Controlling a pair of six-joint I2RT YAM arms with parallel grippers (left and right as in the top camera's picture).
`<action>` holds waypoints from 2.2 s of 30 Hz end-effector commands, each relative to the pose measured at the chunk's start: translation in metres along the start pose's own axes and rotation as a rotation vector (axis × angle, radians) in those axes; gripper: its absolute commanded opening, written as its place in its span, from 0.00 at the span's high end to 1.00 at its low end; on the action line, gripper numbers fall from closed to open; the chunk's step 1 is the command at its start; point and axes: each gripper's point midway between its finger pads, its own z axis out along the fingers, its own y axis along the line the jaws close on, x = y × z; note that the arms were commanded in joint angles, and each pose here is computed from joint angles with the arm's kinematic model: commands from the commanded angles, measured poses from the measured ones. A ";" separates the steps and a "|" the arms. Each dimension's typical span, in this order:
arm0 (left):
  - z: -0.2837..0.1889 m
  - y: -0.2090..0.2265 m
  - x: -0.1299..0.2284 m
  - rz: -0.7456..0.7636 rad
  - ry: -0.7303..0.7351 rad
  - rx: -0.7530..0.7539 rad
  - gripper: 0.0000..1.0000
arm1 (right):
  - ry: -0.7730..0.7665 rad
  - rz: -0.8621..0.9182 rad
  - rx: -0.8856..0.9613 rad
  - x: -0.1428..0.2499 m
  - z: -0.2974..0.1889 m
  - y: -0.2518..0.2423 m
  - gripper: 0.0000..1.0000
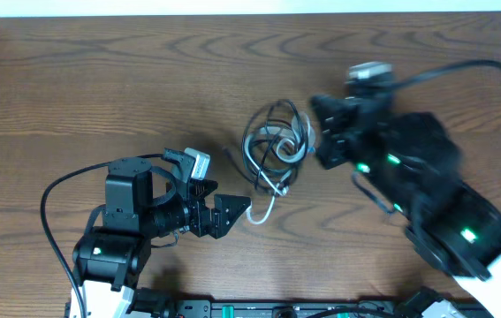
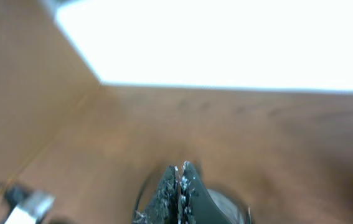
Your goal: Untangle cables
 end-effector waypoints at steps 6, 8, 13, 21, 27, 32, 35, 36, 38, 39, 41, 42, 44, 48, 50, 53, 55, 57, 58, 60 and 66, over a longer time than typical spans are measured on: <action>-0.003 -0.011 -0.017 0.067 -0.052 0.033 0.00 | -0.151 0.058 0.022 -0.040 -0.032 -0.001 0.98; -0.003 -0.011 -0.019 0.071 -0.061 0.036 0.00 | -0.122 0.038 0.032 -0.033 -0.026 -0.003 0.99; -0.003 -0.011 -0.019 0.069 -0.059 0.035 0.00 | 0.131 0.052 0.256 0.036 0.004 -0.046 0.64; -0.004 0.010 -0.017 0.046 -0.060 -0.085 0.00 | 0.635 0.036 0.459 0.163 0.025 -0.086 0.20; -0.004 0.015 -0.013 0.029 -0.046 -0.113 0.00 | 0.847 -0.158 0.372 0.213 0.051 -0.089 0.12; -0.004 0.016 -0.012 0.025 -0.042 -0.114 0.00 | 0.981 -0.369 0.302 0.252 0.075 -0.102 0.12; -0.004 0.018 -0.010 0.019 -0.036 -0.124 0.00 | 1.087 -0.349 0.278 0.283 0.078 -0.104 0.16; -0.004 0.020 -0.009 0.015 -0.034 -0.139 0.00 | 1.112 -0.334 0.259 0.291 0.077 -0.102 0.18; -0.005 0.027 -0.008 0.008 -0.032 -0.177 0.00 | 1.167 -0.295 0.218 0.305 0.075 -0.096 0.21; -0.005 0.027 -0.008 0.007 -0.031 -0.180 0.00 | 1.179 -0.278 0.217 0.308 0.074 -0.095 0.23; -0.005 0.027 -0.008 0.007 -0.031 -0.180 0.00 | 1.184 -0.251 0.235 0.309 0.072 -0.096 0.26; -0.005 0.027 -0.008 0.007 -0.031 -0.180 0.00 | 1.182 -0.240 0.242 0.309 0.072 -0.096 0.28; -0.006 0.028 -0.008 0.007 -0.032 -0.184 0.00 | 1.178 -0.229 0.248 0.309 0.073 -0.095 0.45; -0.006 0.030 -0.008 0.005 -0.031 -0.196 0.00 | 1.175 -0.201 0.263 0.310 0.073 -0.095 0.59; -0.006 0.030 -0.007 0.005 -0.031 -0.196 0.00 | 1.178 -0.175 0.257 0.311 0.072 -0.092 0.59; -0.006 0.030 -0.007 0.005 -0.031 -0.196 0.00 | 1.189 -0.144 0.244 0.313 0.071 -0.086 0.55; -0.006 0.030 -0.007 0.004 -0.030 -0.195 0.00 | 1.194 -0.109 0.263 0.316 0.068 -0.081 0.58; -0.006 0.030 -0.007 0.004 -0.030 -0.195 0.00 | 1.190 -0.081 0.282 0.318 0.067 -0.078 0.76; -0.006 0.030 -0.007 0.004 -0.030 -0.195 0.00 | 1.184 -0.068 0.289 0.319 0.068 -0.076 0.82; -0.006 0.030 -0.007 0.004 -0.030 -0.195 0.00 | 1.171 -0.057 0.290 0.320 0.070 -0.073 0.89; -0.006 0.030 -0.007 0.004 -0.031 -0.196 0.00 | 1.116 -0.034 0.314 0.320 0.079 -0.065 0.99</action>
